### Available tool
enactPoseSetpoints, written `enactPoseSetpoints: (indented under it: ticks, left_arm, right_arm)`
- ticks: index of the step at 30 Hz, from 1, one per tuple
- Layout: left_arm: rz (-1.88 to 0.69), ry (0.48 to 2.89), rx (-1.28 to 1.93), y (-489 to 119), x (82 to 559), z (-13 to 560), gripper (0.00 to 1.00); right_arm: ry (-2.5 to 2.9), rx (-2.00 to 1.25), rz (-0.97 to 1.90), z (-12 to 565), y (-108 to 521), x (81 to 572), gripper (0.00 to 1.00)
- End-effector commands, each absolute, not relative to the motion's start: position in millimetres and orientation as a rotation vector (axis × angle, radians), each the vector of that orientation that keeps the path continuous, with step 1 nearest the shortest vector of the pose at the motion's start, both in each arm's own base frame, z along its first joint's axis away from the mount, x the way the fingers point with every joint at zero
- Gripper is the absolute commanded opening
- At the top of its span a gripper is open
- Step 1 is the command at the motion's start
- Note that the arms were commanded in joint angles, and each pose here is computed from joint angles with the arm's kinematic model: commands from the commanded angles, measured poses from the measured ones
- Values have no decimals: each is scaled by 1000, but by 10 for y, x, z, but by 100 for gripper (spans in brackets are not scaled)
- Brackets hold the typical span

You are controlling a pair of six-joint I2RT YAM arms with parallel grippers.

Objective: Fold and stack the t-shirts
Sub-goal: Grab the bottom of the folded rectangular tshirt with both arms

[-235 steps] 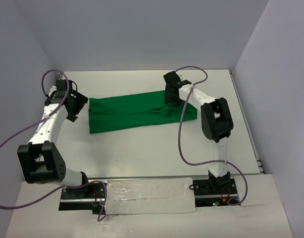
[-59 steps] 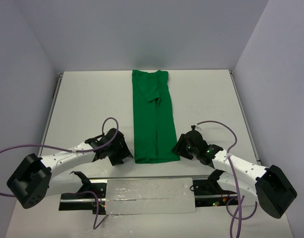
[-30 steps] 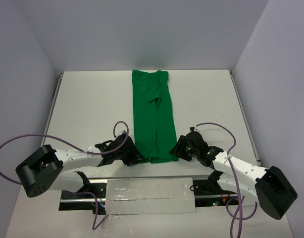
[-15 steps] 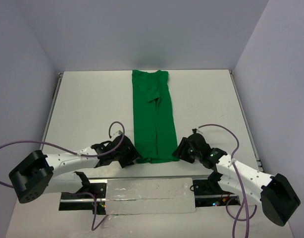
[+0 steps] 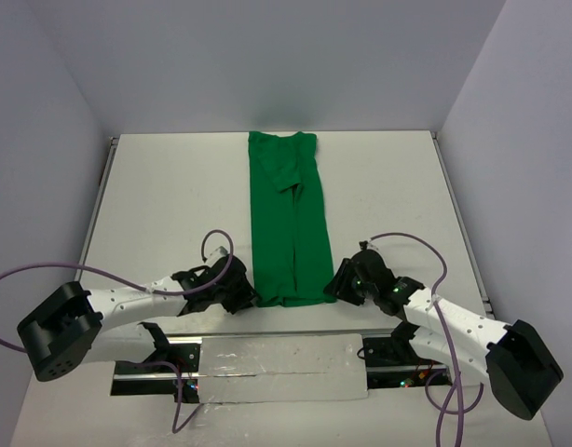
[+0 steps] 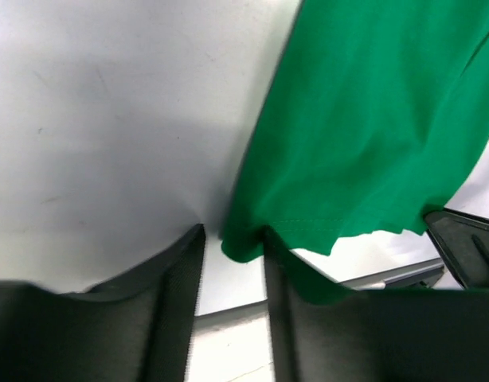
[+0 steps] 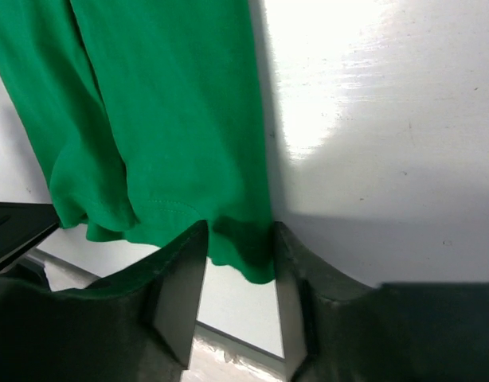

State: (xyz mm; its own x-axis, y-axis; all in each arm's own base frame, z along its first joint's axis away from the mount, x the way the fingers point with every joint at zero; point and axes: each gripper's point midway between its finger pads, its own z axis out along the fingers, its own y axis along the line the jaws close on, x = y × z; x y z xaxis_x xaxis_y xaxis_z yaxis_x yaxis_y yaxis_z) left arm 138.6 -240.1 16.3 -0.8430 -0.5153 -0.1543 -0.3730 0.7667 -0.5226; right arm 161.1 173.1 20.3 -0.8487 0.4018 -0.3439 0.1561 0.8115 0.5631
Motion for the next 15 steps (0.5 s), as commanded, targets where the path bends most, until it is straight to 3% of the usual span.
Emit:
enactPoseSetpoints:
  ticks: [1, 5, 7, 15]
  left_arm:
    - [-602, 2717, -666, -2297, 1317, 9, 35]
    - [-619, 2715, -663, -2297, 1305, 27, 12]
    - [-617, 2716, -666, -2283, 1296, 26, 11]
    - [-625, 2674, -665, -2248, 1343, 200, 10]
  right_arm:
    - [2626, 416, 638, -24, 1579, 1447, 41]
    - [2616, 428, 634, -12, 1565, 1455, 21]
    - [2615, 430, 631, -14, 1559, 1456, 10]
    - [2586, 434, 649, 90, 1585, 1507, 9]
